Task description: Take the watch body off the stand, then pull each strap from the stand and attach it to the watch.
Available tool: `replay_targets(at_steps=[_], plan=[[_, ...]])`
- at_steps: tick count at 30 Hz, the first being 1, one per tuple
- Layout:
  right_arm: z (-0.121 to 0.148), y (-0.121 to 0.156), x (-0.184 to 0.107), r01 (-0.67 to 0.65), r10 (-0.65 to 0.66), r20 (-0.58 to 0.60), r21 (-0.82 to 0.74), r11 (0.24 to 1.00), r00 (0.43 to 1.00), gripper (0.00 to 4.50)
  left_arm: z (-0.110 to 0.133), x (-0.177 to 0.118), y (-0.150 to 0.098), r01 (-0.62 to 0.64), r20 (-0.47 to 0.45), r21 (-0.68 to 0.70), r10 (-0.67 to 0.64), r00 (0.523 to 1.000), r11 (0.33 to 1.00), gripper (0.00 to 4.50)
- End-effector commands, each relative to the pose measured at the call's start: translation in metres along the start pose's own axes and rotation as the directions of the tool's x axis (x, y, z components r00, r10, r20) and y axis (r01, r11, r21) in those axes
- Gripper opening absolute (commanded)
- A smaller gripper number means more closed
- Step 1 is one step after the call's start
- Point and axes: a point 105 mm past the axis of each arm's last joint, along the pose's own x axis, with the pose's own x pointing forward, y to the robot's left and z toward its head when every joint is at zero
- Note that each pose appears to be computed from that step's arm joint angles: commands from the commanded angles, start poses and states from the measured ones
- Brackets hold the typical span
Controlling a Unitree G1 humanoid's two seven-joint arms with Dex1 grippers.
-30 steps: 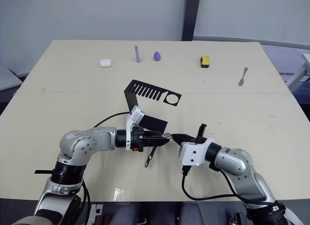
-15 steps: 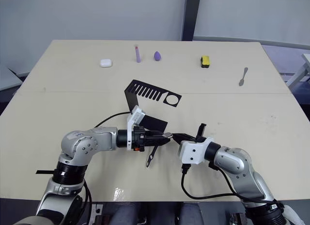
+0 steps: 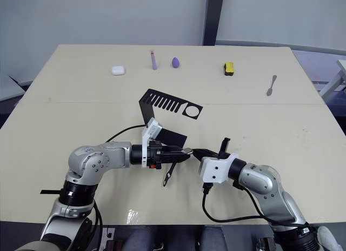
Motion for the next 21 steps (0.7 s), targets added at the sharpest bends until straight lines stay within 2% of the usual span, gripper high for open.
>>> replay_targets(at_steps=[1,3,6,10,13,15,17,20,21], plan=[[0.028,-0.004,0.003,0.023,-0.018,0.113,-0.04,0.999,0.993,0.0,-0.002,0.014,-0.02,0.091,-0.021,0.044,-0.09,0.996,0.995,1.59],[0.026,-0.005,0.001,0.023,-0.021,0.101,-0.014,1.0,0.995,0.0,-0.002,0.013,-0.02,0.088,-0.018,0.05,-0.087,0.996,0.995,1.59],[0.018,-0.001,-0.005,-0.01,0.009,0.057,0.016,1.0,0.998,0.94,-0.001,0.009,-0.021,0.096,-0.005,0.08,-0.095,0.995,0.992,1.59],[0.007,-0.002,-0.021,-0.025,0.025,0.003,-0.002,1.0,1.0,2.83,-0.002,-0.001,-0.022,0.11,0.008,0.079,-0.111,0.994,0.991,1.59],[-0.001,-0.005,-0.035,-0.017,0.017,-0.035,-0.017,1.0,0.999,4.44,-0.002,-0.011,-0.022,0.12,0.022,0.095,-0.122,0.992,0.988,1.59],[-0.003,-0.006,-0.042,-0.018,0.017,-0.043,-0.018,1.0,0.999,4.48,-0.004,-0.017,-0.022,0.121,0.027,0.117,-0.125,0.992,0.986,1.59],[-0.003,-0.006,-0.051,-0.008,0.007,-0.04,-0.009,1.0,0.999,4.48,-0.005,-0.023,-0.024,0.143,0.03,0.219,-0.153,0.988,0.965,1.59],[0.0,-0.01,-0.065,0.035,-0.035,-0.018,0.041,0.999,0.999,4.48,0.0,-0.033,-0.028,0.141,0.075,0.481,-0.201,0.977,0.865,1.59],[0.001,-0.011,-0.07,0.055,-0.054,-0.01,0.069,0.996,0.998,4.48,0.0,-0.037,-0.025,0.12,0.076,0.581,-0.2,0.977,0.805,1.59]])
